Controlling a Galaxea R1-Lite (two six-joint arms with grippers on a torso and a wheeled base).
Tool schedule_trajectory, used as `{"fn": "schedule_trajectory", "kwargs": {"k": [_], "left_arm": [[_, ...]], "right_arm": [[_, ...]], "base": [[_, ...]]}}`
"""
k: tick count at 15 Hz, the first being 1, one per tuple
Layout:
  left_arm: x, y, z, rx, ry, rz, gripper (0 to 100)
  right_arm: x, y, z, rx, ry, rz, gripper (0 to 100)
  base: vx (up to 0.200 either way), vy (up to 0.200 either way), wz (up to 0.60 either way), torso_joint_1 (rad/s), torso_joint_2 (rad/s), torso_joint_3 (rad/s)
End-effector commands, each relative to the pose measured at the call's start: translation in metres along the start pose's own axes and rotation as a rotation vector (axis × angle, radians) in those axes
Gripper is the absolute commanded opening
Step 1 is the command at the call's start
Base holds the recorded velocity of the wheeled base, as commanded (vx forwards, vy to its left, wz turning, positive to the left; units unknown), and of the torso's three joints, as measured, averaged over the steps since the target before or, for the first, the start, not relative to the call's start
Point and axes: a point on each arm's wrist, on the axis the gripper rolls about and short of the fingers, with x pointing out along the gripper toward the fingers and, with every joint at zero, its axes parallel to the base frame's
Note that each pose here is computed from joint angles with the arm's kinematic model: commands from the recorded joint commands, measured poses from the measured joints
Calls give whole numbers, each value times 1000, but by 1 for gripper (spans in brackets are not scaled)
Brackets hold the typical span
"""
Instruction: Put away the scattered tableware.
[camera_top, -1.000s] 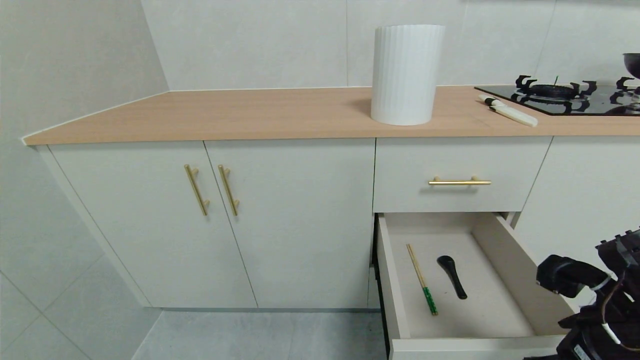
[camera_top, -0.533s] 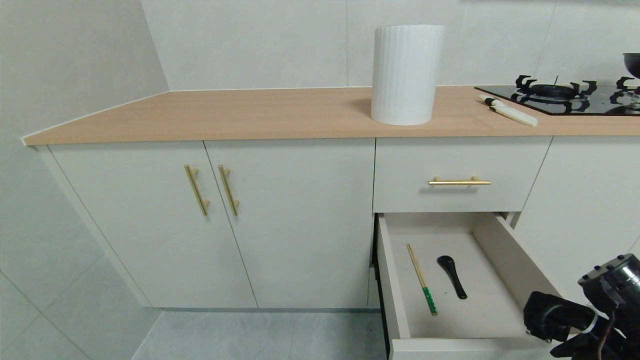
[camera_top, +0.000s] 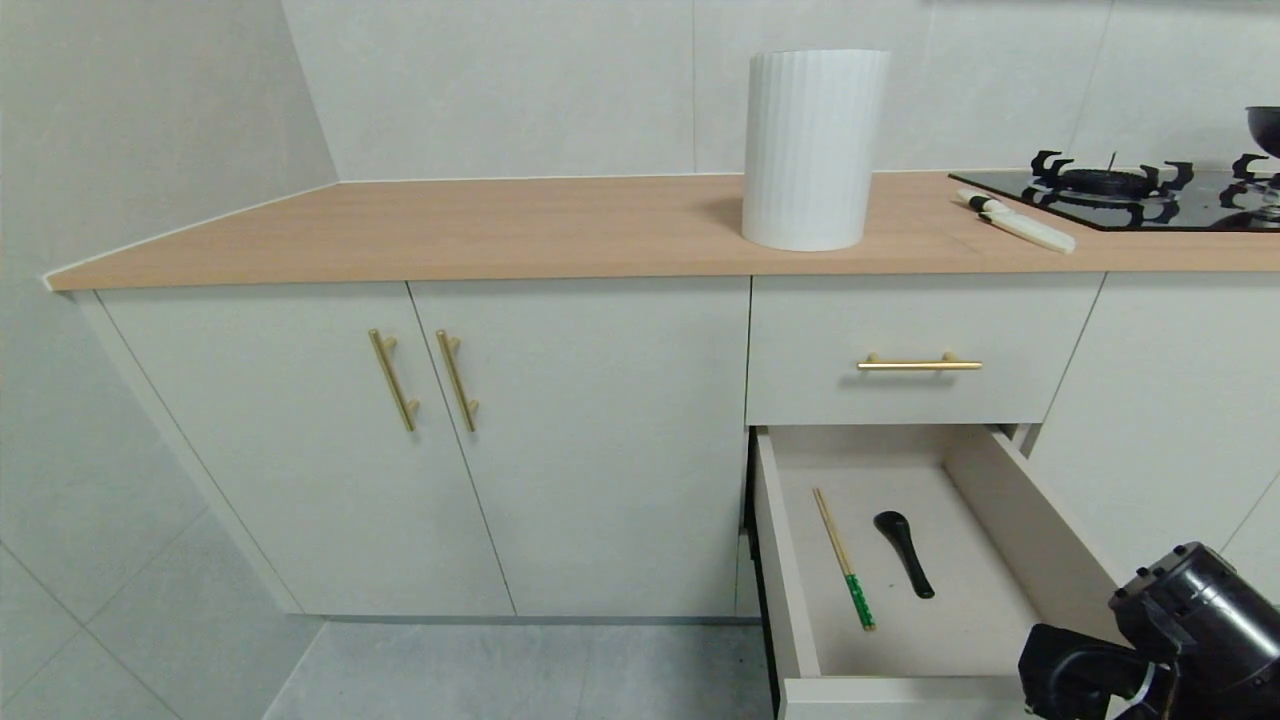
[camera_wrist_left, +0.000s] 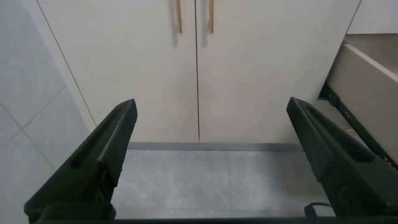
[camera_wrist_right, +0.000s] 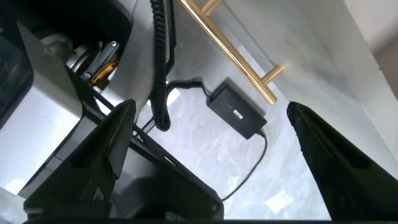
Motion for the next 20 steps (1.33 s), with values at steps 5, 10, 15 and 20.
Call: {"fn": "schedule_trajectory", "kwargs": {"k": [5,10,15,20], "left_arm": [[0,0,0,-1,1,-1,100],[0,0,0,-1,1,-1,100],[0,0,0,-1,1,-1,100],[0,0,0,0,1,-1,100]], "right_arm": [[16,-8,13,89,-13,-42,100],[30,-14,27,192,-60,-108,100],[48,-24,50,377,-140,-165,100],[68,-38,63,468,-209,-222,100]], "base": [[0,0,0,0,0,0],[0,0,0,0,0,0],[0,0,0,0,0,0],[0,0,0,0,0,0]]}}
